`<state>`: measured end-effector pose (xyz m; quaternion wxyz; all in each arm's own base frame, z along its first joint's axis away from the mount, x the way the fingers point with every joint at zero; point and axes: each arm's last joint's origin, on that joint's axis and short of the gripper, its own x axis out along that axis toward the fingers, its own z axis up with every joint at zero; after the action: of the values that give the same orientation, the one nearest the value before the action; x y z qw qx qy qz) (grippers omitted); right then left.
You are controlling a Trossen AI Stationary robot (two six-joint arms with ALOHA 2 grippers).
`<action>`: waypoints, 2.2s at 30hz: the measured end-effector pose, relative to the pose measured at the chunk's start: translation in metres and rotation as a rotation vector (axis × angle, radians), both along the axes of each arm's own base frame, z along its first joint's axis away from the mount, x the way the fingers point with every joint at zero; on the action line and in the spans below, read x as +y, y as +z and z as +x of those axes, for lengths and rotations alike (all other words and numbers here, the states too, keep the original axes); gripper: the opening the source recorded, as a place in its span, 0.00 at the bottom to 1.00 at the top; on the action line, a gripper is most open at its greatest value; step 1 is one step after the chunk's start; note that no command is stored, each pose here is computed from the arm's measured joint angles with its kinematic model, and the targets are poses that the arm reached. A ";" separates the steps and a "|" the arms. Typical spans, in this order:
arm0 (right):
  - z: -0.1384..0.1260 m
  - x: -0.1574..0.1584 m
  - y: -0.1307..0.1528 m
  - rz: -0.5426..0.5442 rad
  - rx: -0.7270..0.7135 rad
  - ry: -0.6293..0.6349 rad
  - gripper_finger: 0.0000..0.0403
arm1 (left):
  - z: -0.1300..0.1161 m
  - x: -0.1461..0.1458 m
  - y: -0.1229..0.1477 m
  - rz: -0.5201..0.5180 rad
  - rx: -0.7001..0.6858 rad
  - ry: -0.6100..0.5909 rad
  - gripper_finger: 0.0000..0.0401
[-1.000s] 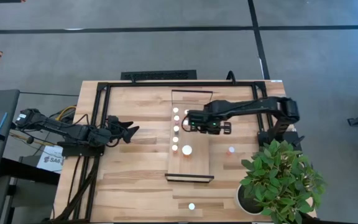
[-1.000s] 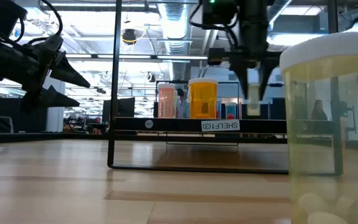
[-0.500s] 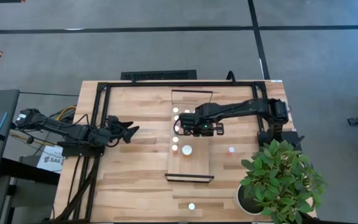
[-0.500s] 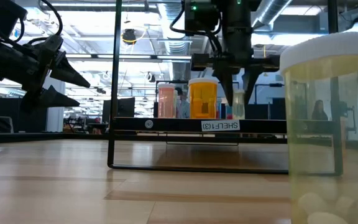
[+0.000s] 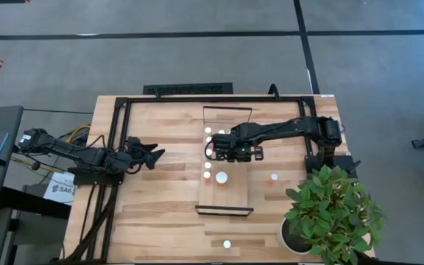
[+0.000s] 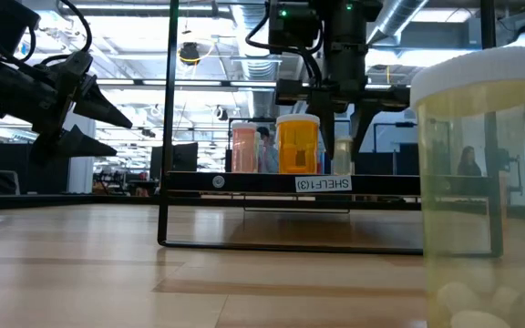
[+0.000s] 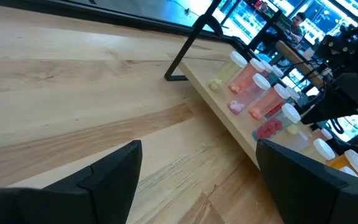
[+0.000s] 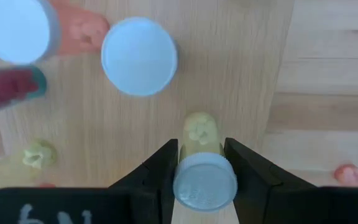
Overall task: Pick and place medicine bottles onto shelf by color
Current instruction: Put the yellow pill bottle on the shelf, then put the pink pill bottle on the shelf
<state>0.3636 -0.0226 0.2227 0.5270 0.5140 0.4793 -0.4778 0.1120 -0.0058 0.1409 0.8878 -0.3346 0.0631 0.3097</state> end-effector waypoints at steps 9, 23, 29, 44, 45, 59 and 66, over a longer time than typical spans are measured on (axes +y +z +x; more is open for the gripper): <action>0.000 0.000 0.000 0.005 0.004 0.001 0.38 | 0.000 0.000 0.000 0.000 0.000 0.001 0.75; 0.000 0.001 0.000 0.005 0.000 0.004 0.46 | 0.000 0.000 0.000 0.000 0.000 0.000 0.75; 0.000 0.001 0.000 0.006 0.002 -0.001 0.52 | 0.000 0.000 0.000 0.000 0.000 0.000 0.75; -0.008 0.005 0.037 0.012 0.090 -0.003 0.62 | 0.000 0.000 0.000 0.000 0.000 0.000 0.75; -0.010 0.006 0.039 0.015 0.105 -0.001 0.62 | 0.000 0.000 0.000 0.000 0.000 0.000 0.75; -0.052 0.036 0.080 -0.069 0.040 -0.027 0.62 | 0.000 0.000 0.000 0.000 -0.001 0.000 0.75; -0.086 0.046 0.051 0.008 0.083 -0.115 0.62 | 0.000 0.000 0.000 0.000 0.000 0.000 0.75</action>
<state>0.2774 0.0235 0.2734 0.4763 0.5225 0.4726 -0.5262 0.1120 -0.0058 0.1408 0.8877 -0.3346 0.0631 0.3098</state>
